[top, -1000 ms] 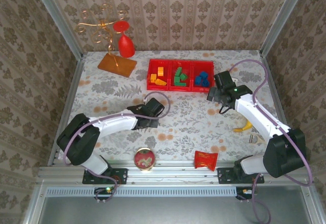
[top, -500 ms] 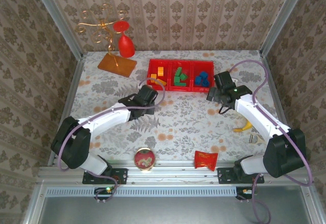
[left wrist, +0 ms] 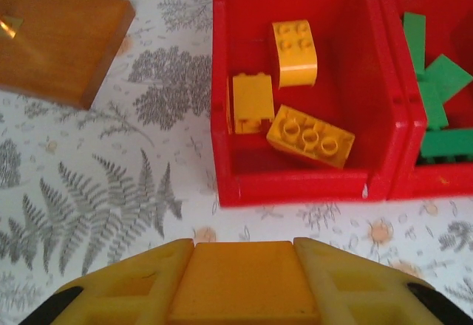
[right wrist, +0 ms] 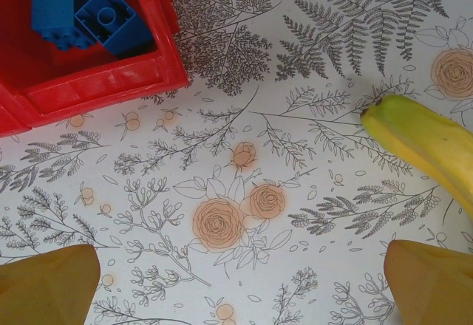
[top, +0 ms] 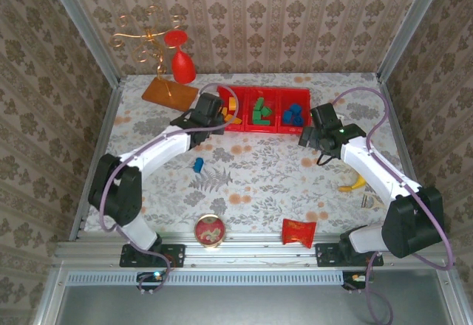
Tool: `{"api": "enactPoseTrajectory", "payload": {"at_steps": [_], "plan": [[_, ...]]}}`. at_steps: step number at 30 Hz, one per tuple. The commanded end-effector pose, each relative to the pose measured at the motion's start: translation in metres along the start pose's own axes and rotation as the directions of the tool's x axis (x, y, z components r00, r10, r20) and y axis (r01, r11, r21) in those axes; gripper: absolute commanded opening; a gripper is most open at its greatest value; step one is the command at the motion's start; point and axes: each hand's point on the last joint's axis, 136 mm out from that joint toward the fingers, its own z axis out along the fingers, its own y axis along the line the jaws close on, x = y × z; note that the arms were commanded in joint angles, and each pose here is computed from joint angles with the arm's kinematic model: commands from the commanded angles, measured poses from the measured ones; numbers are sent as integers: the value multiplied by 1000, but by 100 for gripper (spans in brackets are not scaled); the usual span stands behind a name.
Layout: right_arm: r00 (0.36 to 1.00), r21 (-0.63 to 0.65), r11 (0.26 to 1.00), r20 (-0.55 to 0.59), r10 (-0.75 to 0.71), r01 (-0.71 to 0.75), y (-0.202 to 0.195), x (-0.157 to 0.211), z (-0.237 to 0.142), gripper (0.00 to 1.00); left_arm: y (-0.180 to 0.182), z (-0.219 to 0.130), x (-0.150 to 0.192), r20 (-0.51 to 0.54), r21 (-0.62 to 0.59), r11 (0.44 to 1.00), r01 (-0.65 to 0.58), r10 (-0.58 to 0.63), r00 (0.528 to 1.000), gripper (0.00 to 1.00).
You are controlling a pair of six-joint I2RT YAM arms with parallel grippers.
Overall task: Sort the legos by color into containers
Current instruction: Place the lego in the container.
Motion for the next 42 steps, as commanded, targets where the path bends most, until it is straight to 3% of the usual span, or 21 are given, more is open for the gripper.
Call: {"api": "enactPoseTrajectory", "payload": {"at_steps": [1,9,20,31,36,42], "plan": [[1000,-16,1000,2,18,-18,4,2,-1,100,-7,11,-23,36,14,999,-43,42,998,32],[1000,-22,1000,2,21,-21,4,2,-1,100,-24,45,-50,63,37,998,-55,53,997,33],[1000,-20,1000,3,19,-19,2,4,-4,100,-32,85,-54,34,21,998,-62,61,998,34],[1000,-22,1000,2,20,-20,1,5,-6,100,-37,100,-52,16,58,998,-18,17,1000,38],[1000,-24,1000,6,18,-18,1,4,-7,100,-40,103,-53,15,69,998,-12,11,1000,49],[1000,-26,1000,9,18,-18,1,3,-10,100,-45,101,-59,21,102,995,9,-11,1000,52]]}}
